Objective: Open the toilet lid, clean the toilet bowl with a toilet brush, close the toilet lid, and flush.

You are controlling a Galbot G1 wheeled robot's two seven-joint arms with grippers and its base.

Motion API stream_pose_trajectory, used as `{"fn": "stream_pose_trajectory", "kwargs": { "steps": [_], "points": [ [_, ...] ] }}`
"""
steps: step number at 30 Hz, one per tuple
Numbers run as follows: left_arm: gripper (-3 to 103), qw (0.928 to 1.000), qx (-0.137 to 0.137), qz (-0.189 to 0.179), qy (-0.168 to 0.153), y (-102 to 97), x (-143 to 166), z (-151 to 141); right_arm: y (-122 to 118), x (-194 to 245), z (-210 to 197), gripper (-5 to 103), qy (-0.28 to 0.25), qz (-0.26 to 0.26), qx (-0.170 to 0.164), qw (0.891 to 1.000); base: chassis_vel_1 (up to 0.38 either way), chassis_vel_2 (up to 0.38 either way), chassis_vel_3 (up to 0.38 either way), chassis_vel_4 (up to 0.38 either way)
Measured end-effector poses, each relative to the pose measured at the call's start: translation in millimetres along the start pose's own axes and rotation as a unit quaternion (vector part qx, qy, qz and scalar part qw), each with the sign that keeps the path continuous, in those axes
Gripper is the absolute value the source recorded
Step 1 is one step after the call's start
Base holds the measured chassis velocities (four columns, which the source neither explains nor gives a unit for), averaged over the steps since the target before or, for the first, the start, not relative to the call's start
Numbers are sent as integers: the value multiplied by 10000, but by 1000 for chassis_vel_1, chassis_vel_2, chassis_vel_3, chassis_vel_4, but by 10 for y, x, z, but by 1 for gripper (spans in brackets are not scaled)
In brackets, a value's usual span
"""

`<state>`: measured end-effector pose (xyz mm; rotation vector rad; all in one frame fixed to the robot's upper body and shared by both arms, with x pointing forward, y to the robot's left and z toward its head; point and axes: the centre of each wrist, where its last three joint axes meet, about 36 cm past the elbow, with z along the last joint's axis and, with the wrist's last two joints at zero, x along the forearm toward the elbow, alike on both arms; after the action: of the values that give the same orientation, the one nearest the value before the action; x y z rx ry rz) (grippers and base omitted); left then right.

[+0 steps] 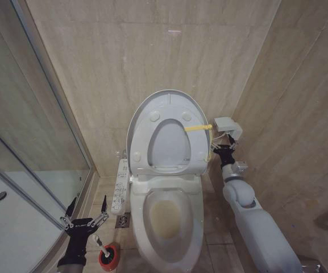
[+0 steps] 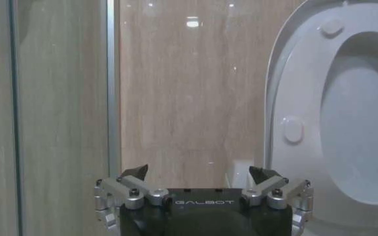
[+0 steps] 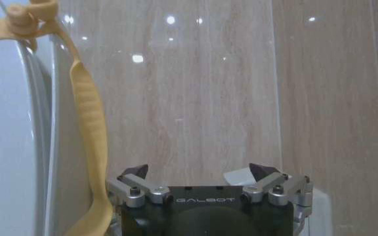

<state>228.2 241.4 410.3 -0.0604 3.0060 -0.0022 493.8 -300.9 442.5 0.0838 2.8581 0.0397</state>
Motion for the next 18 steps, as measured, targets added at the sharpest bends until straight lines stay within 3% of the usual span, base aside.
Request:
{"fn": "stream_pose_trajectory", "kwargs": {
  "steps": [18],
  "points": [
    [100, 10000, 0, -1, 0, 0, 0, 0, -30, 1013, -209, 100, 290, -206, -114, 9993, 0, 0, 0, 0]
  ]
}}
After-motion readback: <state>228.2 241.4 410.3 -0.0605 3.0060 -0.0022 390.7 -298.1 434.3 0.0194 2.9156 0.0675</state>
